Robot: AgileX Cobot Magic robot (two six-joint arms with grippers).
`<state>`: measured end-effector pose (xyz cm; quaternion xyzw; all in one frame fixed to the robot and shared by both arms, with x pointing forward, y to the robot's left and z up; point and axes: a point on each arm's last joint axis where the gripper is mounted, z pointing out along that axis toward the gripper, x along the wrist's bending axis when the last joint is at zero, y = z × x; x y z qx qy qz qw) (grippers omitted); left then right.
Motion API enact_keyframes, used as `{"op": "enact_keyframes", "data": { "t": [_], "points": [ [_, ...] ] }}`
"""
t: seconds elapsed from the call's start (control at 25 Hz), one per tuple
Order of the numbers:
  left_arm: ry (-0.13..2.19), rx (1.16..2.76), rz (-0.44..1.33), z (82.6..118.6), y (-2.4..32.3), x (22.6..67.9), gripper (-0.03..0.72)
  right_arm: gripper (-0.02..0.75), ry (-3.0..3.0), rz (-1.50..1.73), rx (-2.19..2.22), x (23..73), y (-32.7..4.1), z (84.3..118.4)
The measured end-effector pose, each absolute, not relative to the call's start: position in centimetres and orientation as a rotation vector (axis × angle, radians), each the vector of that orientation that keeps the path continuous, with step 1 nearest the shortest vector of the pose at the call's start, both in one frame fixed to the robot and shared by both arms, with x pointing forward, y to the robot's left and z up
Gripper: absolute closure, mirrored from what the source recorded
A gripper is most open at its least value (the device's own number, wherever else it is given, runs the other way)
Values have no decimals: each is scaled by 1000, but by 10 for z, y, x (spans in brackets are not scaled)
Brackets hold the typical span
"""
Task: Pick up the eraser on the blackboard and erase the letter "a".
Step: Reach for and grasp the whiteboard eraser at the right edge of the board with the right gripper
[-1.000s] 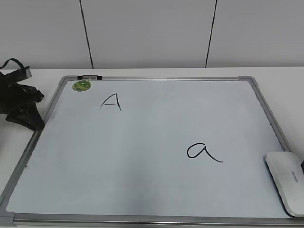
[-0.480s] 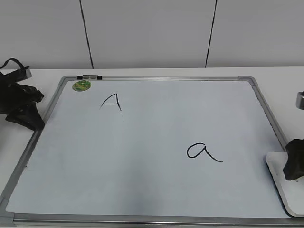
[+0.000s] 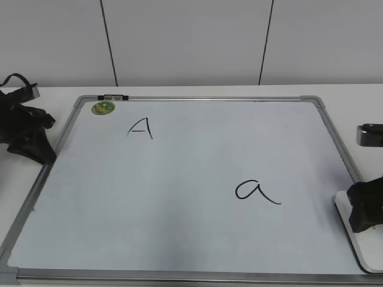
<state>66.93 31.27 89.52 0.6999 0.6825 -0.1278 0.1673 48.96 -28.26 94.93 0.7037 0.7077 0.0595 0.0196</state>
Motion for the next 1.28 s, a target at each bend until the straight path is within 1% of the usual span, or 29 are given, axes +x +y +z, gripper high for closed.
{"op": "enact_keyframes", "data": {
  "t": [0.28, 0.48, 0.6, 1.28],
  "points": [
    [1944, 1990, -363, 895, 313, 669, 618, 147, 2164, 221, 2153, 494, -284, 950],
    [1944, 1990, -363, 895, 313, 669, 618, 90, 2152, 243, 2142, 496, -284, 950],
    [1944, 1990, -363, 895, 313, 669, 618, 77, 2154, 238, 2144, 496, -284, 949],
    [1944, 1989, -363, 895, 313, 669, 618, 85, 2194, 141, 2196, 500, -284, 926]
  ]
}}
